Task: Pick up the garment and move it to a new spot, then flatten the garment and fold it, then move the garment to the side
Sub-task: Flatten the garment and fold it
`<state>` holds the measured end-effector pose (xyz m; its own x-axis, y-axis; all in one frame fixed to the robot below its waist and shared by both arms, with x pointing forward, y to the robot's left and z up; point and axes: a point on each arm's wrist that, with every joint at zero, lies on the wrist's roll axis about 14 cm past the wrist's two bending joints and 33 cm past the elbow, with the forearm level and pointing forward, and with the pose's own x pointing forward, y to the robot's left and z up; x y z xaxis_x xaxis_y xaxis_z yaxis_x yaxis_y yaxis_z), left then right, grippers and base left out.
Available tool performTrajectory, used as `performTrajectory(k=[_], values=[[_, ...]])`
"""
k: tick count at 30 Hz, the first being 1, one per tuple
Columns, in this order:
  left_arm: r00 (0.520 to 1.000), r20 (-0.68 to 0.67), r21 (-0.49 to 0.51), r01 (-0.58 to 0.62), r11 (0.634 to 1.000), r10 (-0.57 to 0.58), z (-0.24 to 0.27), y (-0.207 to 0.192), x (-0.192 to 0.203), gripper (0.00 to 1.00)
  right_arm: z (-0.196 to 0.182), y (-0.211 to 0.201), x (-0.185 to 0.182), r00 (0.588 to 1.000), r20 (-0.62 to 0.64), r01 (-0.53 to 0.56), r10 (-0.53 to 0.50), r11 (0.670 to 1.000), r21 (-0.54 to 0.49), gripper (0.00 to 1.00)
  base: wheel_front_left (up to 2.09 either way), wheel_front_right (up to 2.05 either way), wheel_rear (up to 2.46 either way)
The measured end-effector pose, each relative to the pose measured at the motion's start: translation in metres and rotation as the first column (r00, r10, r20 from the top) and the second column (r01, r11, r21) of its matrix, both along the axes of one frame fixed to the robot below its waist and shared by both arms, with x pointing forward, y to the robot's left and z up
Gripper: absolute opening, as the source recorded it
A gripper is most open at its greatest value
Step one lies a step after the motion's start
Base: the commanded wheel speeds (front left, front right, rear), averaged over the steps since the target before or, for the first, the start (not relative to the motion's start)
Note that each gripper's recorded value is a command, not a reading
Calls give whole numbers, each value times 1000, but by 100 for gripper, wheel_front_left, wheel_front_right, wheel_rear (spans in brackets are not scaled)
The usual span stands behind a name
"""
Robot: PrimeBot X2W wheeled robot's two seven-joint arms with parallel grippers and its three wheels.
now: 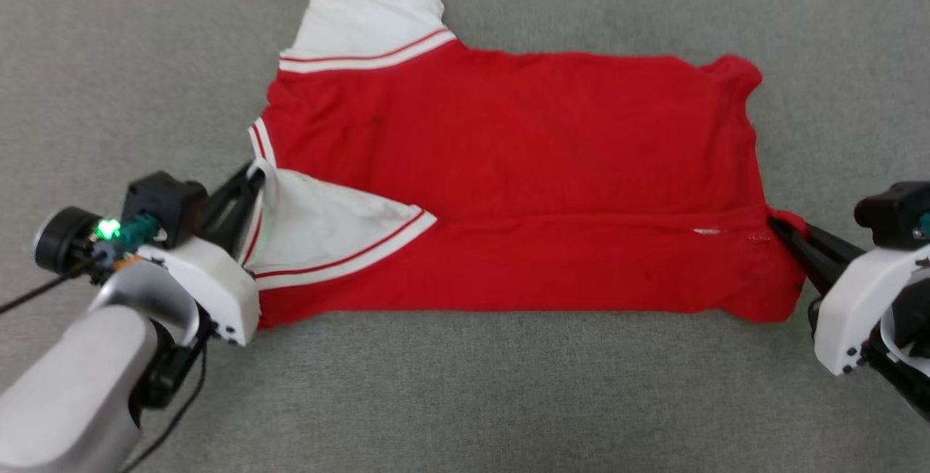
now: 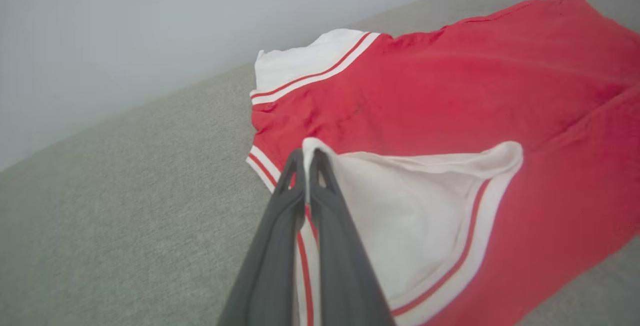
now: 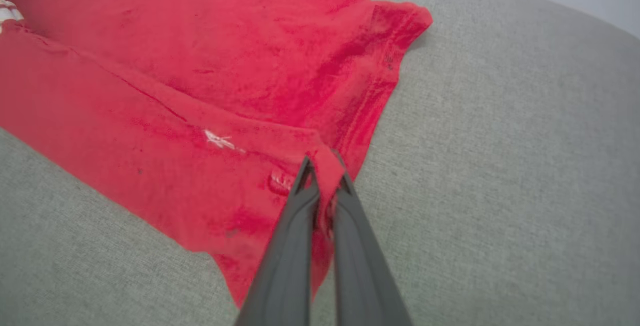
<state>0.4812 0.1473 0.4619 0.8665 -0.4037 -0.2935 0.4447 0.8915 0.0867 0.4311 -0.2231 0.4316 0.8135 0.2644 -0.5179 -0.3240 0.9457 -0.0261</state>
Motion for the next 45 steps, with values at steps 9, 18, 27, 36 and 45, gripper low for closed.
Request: performTrajectory(k=[9, 18, 27, 36, 45], values=[[985, -175, 46, 10, 999, -1, -74, 5, 14, 0, -55, -4, 4, 987, -163, -2, -6, 999, -45, 0, 0, 0, 0], [981, -193, 38, 6, 999, 2, -81, 5, 12, 36, -48, -2, 7, 991, -133, -23, 14, 998, -63, 100, 0, 0, 0], [1000, -7, 79, -13, 997, 14, -4, 20, 33, 100, 1, 7, 17, 998, 23, -49, 50, 997, -52, 100, 0, 0, 0], [990, -136, 62, -26, 998, 34, 44, 25, 37, 100, 24, 20, 16, 994, 78, -77, 80, 996, -40, 100, 0, 0, 0], [836, -549, 133, 83, 988, 4, 7, 18, -1, 100, 24, 23, 10, 995, 67, -77, 79, 997, -32, 100, 0, 0, 0]])
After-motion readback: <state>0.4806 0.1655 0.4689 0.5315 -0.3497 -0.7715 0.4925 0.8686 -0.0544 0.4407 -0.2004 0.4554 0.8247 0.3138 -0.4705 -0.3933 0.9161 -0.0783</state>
